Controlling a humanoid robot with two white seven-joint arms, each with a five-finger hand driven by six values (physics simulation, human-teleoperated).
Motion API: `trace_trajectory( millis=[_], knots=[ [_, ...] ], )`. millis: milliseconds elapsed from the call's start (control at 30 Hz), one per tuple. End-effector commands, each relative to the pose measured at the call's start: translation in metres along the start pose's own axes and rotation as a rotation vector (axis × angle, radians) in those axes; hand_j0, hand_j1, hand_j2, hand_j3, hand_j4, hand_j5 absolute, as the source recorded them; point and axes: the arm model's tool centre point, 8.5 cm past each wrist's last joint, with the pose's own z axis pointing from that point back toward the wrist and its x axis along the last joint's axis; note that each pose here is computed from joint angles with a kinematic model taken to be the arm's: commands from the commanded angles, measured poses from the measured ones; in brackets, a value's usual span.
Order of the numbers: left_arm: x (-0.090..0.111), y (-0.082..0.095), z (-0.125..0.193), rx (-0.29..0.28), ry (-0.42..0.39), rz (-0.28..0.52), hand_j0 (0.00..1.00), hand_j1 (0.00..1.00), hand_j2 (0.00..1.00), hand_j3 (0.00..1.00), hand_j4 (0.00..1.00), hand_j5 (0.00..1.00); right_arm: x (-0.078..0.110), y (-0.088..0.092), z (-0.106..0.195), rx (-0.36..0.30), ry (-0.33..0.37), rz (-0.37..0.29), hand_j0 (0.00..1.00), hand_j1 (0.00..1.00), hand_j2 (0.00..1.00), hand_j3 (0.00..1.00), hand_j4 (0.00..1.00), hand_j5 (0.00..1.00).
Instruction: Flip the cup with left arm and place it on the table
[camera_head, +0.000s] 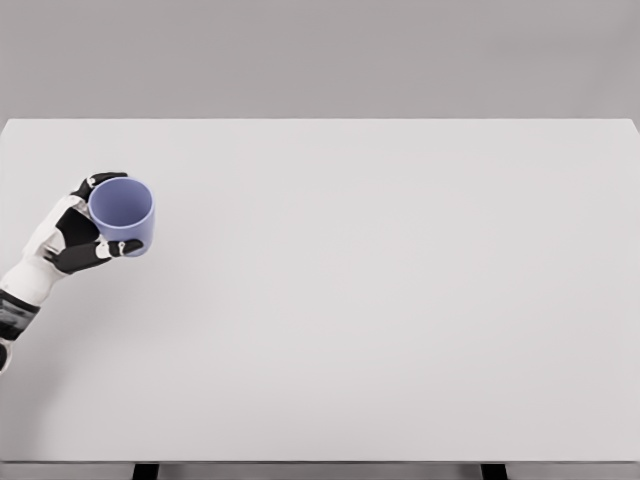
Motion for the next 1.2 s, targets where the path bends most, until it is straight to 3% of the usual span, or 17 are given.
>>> trace_trajectory(
  millis=[0, 300, 667, 1033, 1167],
  knots=[
    [-0.004, -0.003, -0.001, 0.010, -0.010, 0.047, 0.54, 0.54, 0.54, 0.54, 0.54, 0.54, 0.000, 0.000, 0.000, 0.000, 0.000, 0.000, 1.00, 1.00, 1.00, 1.00, 1.00, 1.00],
    [-0.025, -0.004, 0.006, 0.026, 0.069, 0.106, 0.55, 0.55, 0.55, 0.55, 0.55, 0.55, 0.000, 0.000, 0.000, 0.000, 0.000, 0.000, 1.00, 1.00, 1.00, 1.00, 1.00, 1.00],
    [-0.026, -0.004, 0.005, 0.022, 0.100, 0.126, 0.56, 0.56, 0.56, 0.56, 0.56, 0.56, 0.000, 0.000, 0.000, 0.000, 0.000, 0.000, 1.00, 1.00, 1.00, 1.00, 1.00, 1.00],
    [-0.023, -0.005, 0.005, 0.015, 0.090, 0.113, 0.88, 0.88, 0.88, 0.88, 0.88, 0.88, 0.000, 0.000, 0.000, 0.000, 0.000, 0.000, 1.00, 1.00, 1.00, 1.00, 1.00, 1.00],
    [-0.024, -0.005, 0.005, 0.013, 0.093, 0.112, 0.94, 0.94, 0.94, 0.94, 0.94, 0.94, 0.000, 0.000, 0.000, 0.000, 0.000, 0.000, 1.00, 1.00, 1.00, 1.00, 1.00, 1.00]
  ],
)
